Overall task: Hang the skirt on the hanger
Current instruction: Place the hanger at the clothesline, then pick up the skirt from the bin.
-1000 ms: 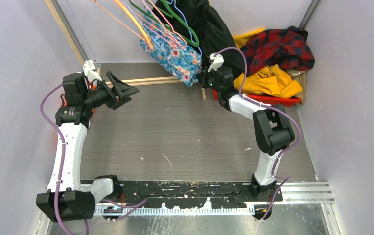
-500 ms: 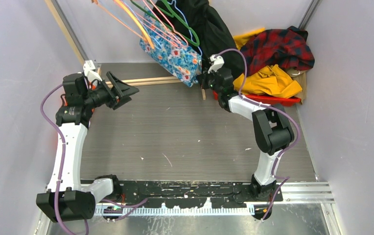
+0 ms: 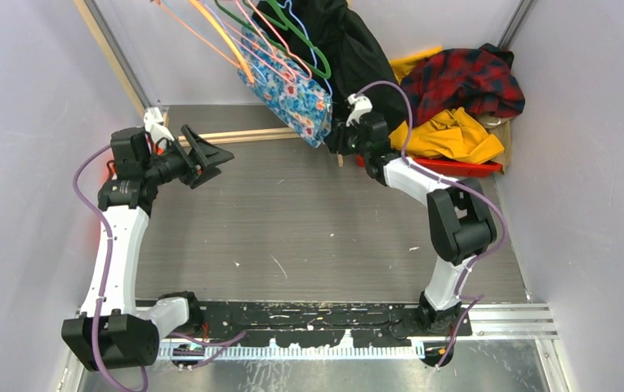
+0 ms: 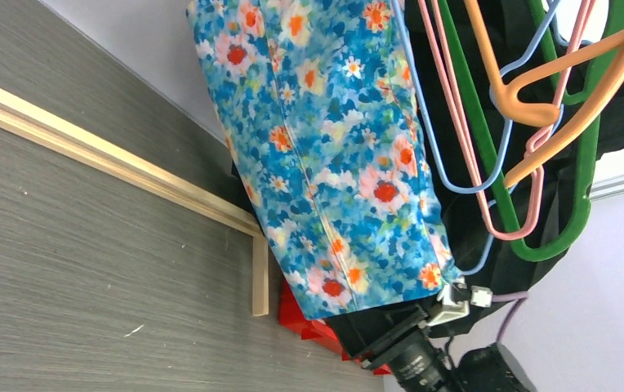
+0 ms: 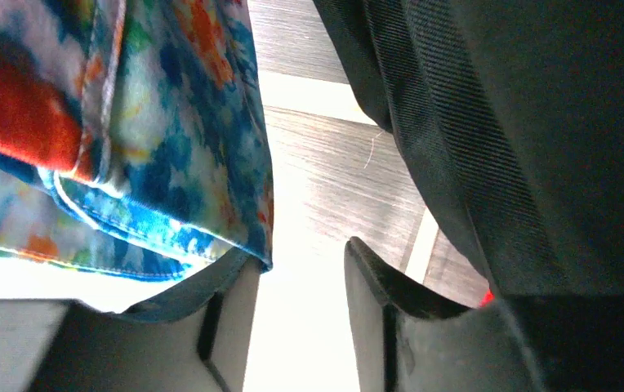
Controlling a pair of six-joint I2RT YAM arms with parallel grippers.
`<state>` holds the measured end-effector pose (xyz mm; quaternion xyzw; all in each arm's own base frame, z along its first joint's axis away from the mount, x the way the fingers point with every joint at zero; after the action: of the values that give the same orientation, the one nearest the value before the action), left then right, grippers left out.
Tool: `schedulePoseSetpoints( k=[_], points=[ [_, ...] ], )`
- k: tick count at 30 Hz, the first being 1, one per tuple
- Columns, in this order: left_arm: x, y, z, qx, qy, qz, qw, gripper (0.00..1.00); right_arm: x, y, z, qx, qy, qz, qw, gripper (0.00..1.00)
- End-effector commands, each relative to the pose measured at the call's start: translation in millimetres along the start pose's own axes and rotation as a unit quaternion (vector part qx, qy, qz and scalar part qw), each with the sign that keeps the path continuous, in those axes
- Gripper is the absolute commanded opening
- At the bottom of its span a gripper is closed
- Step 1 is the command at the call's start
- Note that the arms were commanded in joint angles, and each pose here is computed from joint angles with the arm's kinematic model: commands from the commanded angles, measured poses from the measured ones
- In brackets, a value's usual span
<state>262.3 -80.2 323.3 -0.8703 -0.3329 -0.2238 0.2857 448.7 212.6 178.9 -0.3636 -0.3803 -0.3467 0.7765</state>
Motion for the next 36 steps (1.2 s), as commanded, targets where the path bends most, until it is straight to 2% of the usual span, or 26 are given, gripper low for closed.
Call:
schedulePoseSetpoints(
  k=[1, 5, 8, 11, 20, 27, 36],
  points=[
    [7, -4, -5, -0.012, 0.032, -0.024, 0.999, 0.79, 49, -41, 36, 0.028, -0.005, -0.028, 0.999, 0.54],
    [2, -3, -1, -0.01, 0.033, -0.018, 0.999, 0.86, 65, -78, 50, 0.032, 0.004, -0.039, 0.999, 0.8],
    [-3, -3, 1, -0.012, 0.037, -0.014, 0.999, 0.95, 68, -103, 55, 0.026, 0.013, -0.037, 0.999, 0.9],
    [-10, -4, 5, -0.011, 0.038, -0.011, 0.999, 0.97, 64, -127, 54, 0.012, 0.025, -0.038, 0.999, 1.0],
    [-35, -3, 18, -0.017, 0.032, -0.004, 0.999, 0.99, 53, -194, 55, -0.019, 0.046, -0.032, 0.998, 1.0],
    [-46, -4, 17, -0.051, 0.023, -0.012, 0.998, 1.0, 56, -234, 49, -0.078, 0.076, -0.048, 0.993, 1.0],
    [-52, 0, 20, -0.072, 0.013, -0.017, 0.997, 0.99, 81, -293, 38, -0.186, 0.144, -0.127, 0.964, 1.0]
  ],
)
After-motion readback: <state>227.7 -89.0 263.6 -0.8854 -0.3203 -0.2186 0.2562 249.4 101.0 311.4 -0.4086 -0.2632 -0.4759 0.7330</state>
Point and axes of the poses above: each gripper's point midway between its finger pads, its own y axis out along the fingers, its own z axis along the line the jaws close on, x = y × z, the point moved 5 cm from there along -y, back along the fingers, and after that the axes turned 11 degrees about y, right-handed, at the moved point
